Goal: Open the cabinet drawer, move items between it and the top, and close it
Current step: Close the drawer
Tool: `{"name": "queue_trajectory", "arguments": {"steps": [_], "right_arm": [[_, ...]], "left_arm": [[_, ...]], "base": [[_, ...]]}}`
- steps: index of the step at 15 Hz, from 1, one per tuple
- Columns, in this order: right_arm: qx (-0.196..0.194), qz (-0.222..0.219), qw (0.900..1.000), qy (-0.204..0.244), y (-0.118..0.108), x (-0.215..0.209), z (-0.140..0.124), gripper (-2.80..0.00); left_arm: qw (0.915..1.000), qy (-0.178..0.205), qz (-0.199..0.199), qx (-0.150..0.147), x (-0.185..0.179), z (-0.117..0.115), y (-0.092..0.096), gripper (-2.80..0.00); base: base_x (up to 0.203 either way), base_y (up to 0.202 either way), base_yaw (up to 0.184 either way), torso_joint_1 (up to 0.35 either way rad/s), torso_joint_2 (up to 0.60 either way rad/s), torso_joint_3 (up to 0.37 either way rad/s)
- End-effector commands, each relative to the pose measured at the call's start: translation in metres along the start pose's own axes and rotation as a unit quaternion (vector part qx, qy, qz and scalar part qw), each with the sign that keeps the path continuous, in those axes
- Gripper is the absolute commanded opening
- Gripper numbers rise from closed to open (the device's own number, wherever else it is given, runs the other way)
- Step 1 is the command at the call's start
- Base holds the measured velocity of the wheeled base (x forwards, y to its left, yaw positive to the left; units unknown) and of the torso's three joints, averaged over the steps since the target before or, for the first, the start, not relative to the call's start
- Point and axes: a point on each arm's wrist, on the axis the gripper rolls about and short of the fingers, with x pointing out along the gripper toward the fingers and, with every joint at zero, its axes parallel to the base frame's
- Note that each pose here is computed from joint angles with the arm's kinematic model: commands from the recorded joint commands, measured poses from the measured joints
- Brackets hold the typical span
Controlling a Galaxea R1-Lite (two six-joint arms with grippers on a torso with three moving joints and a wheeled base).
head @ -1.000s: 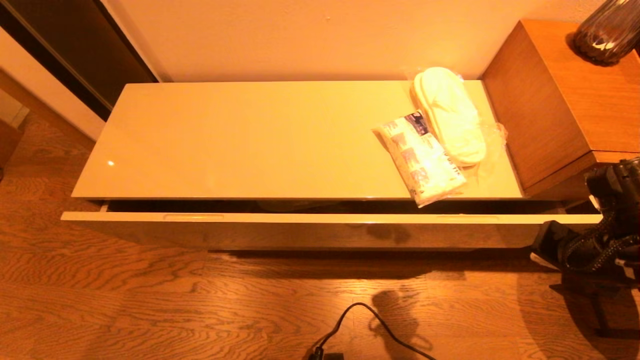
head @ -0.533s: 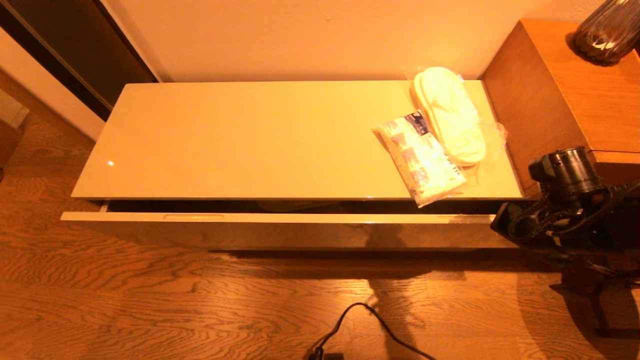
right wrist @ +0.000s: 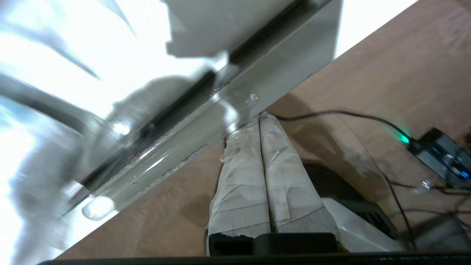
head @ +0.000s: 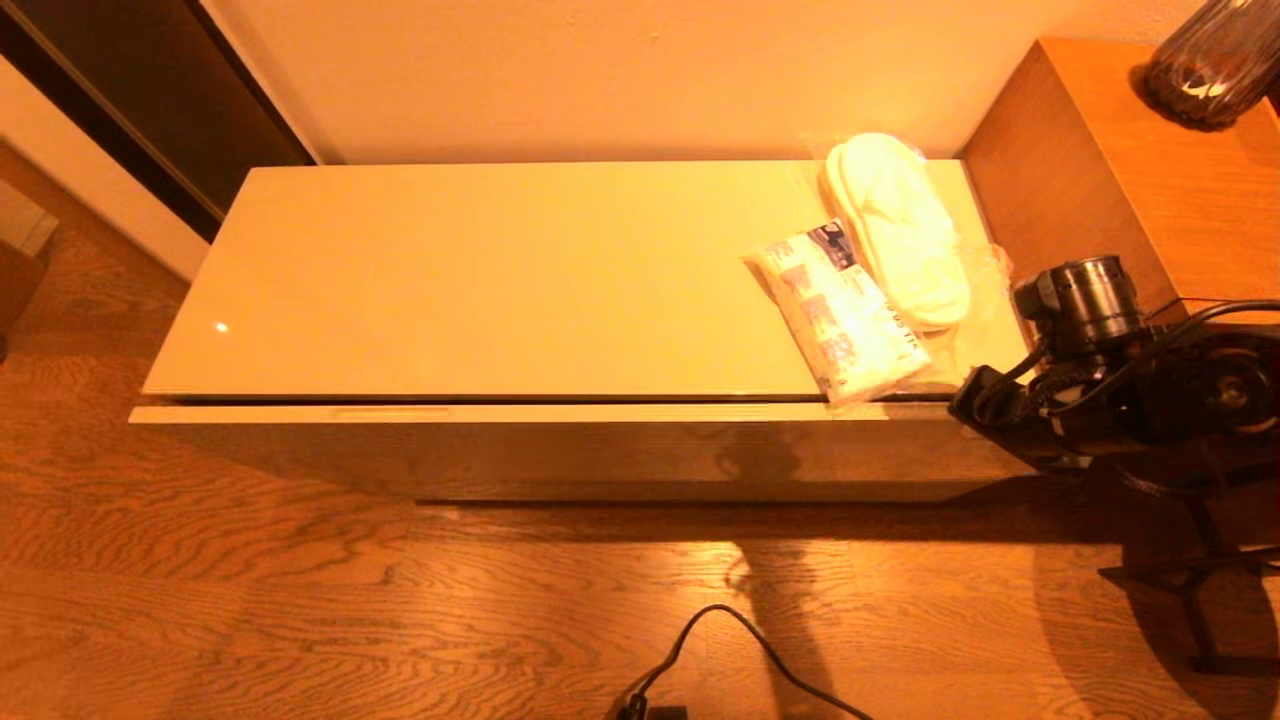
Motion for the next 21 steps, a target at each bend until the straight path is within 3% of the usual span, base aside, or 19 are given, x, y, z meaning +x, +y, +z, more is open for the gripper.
{"name": "queue_trajectory", "arguments": {"steps": [1, 7, 10, 13, 16, 19, 21], "right_arm": [[0.007, 0.017, 1.000, -0.016, 0.010, -0.002, 0.009, -2.80], [0.011, 0.021, 0.999, -0.022, 0.012, -0.033, 0.024, -2.80], [0.010, 0.022, 0.999, -0.025, 0.006, -0.082, 0.037, -2.80], [-0.010, 0.012, 1.000, -0.022, -0.017, -0.156, 0.042, -2.80], [-0.022, 0.001, 0.999, -0.039, -0.069, -0.235, 0.020, -2.80], [-0.049, -0.010, 0.996, -0.071, -0.150, -0.306, -0.034, -2.80], [-0.096, -0.063, 0.991, -0.067, -0.202, -0.340, -0.076, -2.80]], "left_arm": [[0.9998, -0.018, 0.000, -0.001, -0.003, -0.002, 0.000, -2.80], [0.9998, -0.019, 0.000, -0.001, -0.003, -0.001, 0.000, -2.80], [0.9998, -0.019, 0.000, -0.001, -0.003, -0.001, 0.000, -2.80], [0.9998, -0.019, 0.000, -0.001, -0.003, -0.001, 0.000, -2.80], [0.9998, -0.019, 0.000, -0.001, -0.003, -0.001, 0.000, -2.80], [0.9998, -0.019, 0.000, -0.001, -0.003, -0.001, 0.000, -2.80], [0.9998, -0.019, 0.000, -0.001, -0.003, -0.001, 0.000, -2.80]], "base": [[0.000, 0.000, 0.000, 0.000, 0.00, 0.000], [0.000, 0.000, 0.000, 0.000, 0.00, 0.000], [0.000, 0.000, 0.000, 0.000, 0.00, 0.000], [0.000, 0.000, 0.000, 0.000, 0.00, 0.000], [0.000, 0.000, 0.000, 0.000, 0.00, 0.000], [0.000, 0.000, 0.000, 0.000, 0.00, 0.000], [0.000, 0.000, 0.000, 0.000, 0.00, 0.000]]}}
